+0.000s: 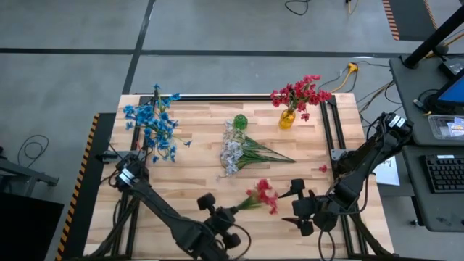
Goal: Sort flowers into vase by color
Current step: Put the red flowers into the yellow vase
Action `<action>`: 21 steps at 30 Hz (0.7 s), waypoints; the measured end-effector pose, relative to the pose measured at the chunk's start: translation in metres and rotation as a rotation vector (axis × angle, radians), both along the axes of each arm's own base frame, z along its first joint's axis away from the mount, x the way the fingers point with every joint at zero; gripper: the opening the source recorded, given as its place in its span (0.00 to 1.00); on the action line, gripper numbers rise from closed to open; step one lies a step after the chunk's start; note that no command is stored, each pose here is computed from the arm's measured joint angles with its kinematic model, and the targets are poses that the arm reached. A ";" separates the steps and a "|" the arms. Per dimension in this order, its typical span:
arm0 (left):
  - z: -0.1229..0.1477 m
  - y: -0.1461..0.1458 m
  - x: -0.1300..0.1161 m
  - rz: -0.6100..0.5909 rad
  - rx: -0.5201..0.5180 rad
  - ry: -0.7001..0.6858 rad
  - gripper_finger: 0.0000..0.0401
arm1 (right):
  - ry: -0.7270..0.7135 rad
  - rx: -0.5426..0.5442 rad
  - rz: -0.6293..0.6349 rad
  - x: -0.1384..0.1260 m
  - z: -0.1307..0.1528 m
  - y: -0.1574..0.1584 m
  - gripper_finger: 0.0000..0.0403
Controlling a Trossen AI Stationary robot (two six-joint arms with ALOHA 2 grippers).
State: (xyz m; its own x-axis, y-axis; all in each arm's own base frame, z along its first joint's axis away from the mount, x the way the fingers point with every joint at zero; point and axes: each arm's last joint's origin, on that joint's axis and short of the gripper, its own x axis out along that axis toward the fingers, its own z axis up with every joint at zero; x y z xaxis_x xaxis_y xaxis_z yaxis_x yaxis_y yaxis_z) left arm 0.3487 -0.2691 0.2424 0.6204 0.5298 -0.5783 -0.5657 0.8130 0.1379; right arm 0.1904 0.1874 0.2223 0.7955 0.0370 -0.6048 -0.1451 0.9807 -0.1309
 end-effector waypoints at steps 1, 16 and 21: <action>0.008 -0.003 0.000 -0.027 0.021 -0.007 0.00 | 0.004 -0.004 0.003 -0.001 -0.002 0.000 0.87; 0.041 -0.023 -0.012 -0.157 0.297 -0.059 0.00 | -0.237 0.011 0.026 -0.004 -0.032 -0.006 0.87; 0.010 -0.008 -0.005 -0.154 0.310 0.052 0.00 | -0.272 0.008 0.026 -0.006 -0.035 -0.008 0.87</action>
